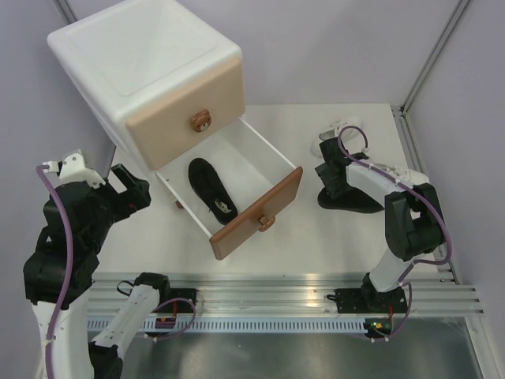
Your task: Place and organize the shoes in the shoe cabinet
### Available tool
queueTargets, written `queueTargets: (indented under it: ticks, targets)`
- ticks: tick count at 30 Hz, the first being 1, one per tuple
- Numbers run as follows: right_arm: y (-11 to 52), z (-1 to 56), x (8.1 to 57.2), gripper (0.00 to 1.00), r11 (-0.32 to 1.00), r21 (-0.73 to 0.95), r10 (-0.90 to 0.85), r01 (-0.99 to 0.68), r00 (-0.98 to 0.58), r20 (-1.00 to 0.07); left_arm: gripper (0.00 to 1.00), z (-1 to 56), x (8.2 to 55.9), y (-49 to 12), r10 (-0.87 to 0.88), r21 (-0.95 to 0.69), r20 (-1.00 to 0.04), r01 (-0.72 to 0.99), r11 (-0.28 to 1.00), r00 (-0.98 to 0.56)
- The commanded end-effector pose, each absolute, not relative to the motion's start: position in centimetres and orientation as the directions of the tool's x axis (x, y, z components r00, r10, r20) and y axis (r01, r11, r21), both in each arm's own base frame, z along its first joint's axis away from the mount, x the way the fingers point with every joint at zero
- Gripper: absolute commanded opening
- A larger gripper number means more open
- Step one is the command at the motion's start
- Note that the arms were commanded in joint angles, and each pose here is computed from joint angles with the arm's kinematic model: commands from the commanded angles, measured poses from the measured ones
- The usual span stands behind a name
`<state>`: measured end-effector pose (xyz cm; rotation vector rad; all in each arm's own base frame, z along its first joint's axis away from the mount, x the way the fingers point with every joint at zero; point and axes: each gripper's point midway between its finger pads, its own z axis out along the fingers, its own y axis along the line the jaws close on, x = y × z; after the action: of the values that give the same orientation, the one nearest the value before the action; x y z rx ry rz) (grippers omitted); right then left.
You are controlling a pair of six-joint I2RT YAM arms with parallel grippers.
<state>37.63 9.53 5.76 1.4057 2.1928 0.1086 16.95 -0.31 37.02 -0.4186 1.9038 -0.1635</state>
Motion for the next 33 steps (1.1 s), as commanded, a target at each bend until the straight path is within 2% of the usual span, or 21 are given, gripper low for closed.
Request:
queueTargets:
  ticks: [1,12,17,20,21,22,33]
  targets:
    - [8.5,5.5,37.7,0.70,0.372,0.318,0.900,0.872,-0.254,-0.355,1.00,36.7,17.5,-1.0,-0.396,-0.336,-0.846,-0.220,0.916,-0.357]
    - [6.0,3.0,36.2,0.57,0.298,0.202,0.913,0.933,-0.217,-0.346,1.00,37.2,18.6,-1.5,-0.386,-0.315,-0.818,-0.228,0.921,-0.427]
    - [4.8,2.1,35.4,0.35,0.271,0.161,0.913,0.949,-0.201,-0.354,1.00,37.3,18.9,-1.6,-0.383,-0.314,-0.817,-0.224,0.923,-0.431]
    - [4.9,1.9,34.7,0.17,0.269,0.149,0.918,0.952,-0.206,-0.338,1.00,37.5,18.8,-1.5,-0.376,-0.308,-0.822,-0.222,0.925,-0.428]
    - [5.2,2.0,34.6,0.07,0.270,0.154,0.921,0.950,-0.209,-0.328,1.00,37.4,18.8,-1.5,-0.373,-0.305,-0.823,-0.222,0.926,-0.429]
    - [5.3,2.0,34.3,0.02,0.271,0.157,0.923,0.950,-0.210,-0.321,1.00,37.5,18.8,-1.3,-0.373,-0.302,-0.826,-0.226,0.926,-0.423]
    - [6.2,8.8,34.7,0.00,0.345,0.357,0.916,0.868,-0.228,-0.331,1.00,36.9,17.5,-0.5,-0.364,-0.294,-0.851,-0.232,0.927,-0.378]
